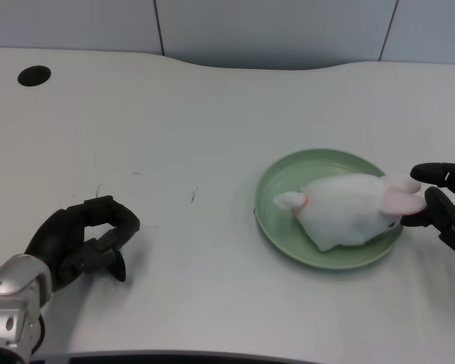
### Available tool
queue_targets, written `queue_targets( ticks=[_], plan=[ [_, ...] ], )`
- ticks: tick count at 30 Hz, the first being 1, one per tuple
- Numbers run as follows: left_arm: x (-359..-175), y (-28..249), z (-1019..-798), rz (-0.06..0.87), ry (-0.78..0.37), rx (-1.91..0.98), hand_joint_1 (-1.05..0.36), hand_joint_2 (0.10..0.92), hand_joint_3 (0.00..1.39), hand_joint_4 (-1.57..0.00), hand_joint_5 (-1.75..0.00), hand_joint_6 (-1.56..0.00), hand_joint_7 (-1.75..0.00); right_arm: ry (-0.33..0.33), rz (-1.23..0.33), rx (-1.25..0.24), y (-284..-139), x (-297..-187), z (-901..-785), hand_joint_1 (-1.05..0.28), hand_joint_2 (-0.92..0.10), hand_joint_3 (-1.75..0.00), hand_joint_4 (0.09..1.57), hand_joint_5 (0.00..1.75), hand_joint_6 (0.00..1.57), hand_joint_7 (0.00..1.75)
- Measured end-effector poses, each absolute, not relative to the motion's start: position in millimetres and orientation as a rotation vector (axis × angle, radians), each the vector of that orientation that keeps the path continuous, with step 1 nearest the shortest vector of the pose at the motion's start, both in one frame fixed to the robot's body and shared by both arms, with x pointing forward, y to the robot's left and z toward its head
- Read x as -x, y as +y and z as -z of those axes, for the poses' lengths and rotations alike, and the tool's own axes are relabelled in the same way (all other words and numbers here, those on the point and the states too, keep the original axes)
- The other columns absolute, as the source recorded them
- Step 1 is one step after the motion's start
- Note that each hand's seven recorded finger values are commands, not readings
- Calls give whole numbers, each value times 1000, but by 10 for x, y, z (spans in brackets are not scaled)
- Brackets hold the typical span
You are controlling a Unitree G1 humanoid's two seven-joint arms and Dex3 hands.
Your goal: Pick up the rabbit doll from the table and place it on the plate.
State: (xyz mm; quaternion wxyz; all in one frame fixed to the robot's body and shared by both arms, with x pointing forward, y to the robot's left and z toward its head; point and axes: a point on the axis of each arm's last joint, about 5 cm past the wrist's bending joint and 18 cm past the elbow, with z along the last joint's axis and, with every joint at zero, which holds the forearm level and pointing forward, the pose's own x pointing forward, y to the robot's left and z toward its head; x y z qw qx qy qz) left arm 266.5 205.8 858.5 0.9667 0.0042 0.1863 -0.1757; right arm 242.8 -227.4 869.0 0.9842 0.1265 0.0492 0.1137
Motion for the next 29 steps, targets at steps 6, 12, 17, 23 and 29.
queue_targets(
  ticks=[6,12,17,23,29],
  plan=[
    [-2700,2040,-8597,357,390,-16,-475,921,350,-809,-1746,-595,-1720,90,-211,-218,-2282,-2427,-8694,-299,-921,-494,332,1462,308,1036],
    [-2712,2037,-8599,358,390,-17,-471,921,358,-793,-1746,-569,-1729,97,-202,-209,-2293,-2420,-8672,-264,-921,-518,359,1463,339,992],
    [-2706,2037,-8586,359,376,-23,-481,921,383,-782,-1746,-566,-1742,103,-200,-212,-2293,-2423,-8653,-286,-921,-501,360,1456,365,973],
    [-2706,2031,-8587,366,368,-37,-484,921,373,-766,-1746,-543,-1746,98,-196,-217,-2291,-2433,-8670,-269,-921,-521,357,1468,359,965],
    [-2705,2036,-8584,362,371,-32,-486,921,368,-791,-1746,-578,-1742,97,-197,-214,-2289,-2434,-8673,-263,-921,-523,355,1472,362,964]
  ],
)
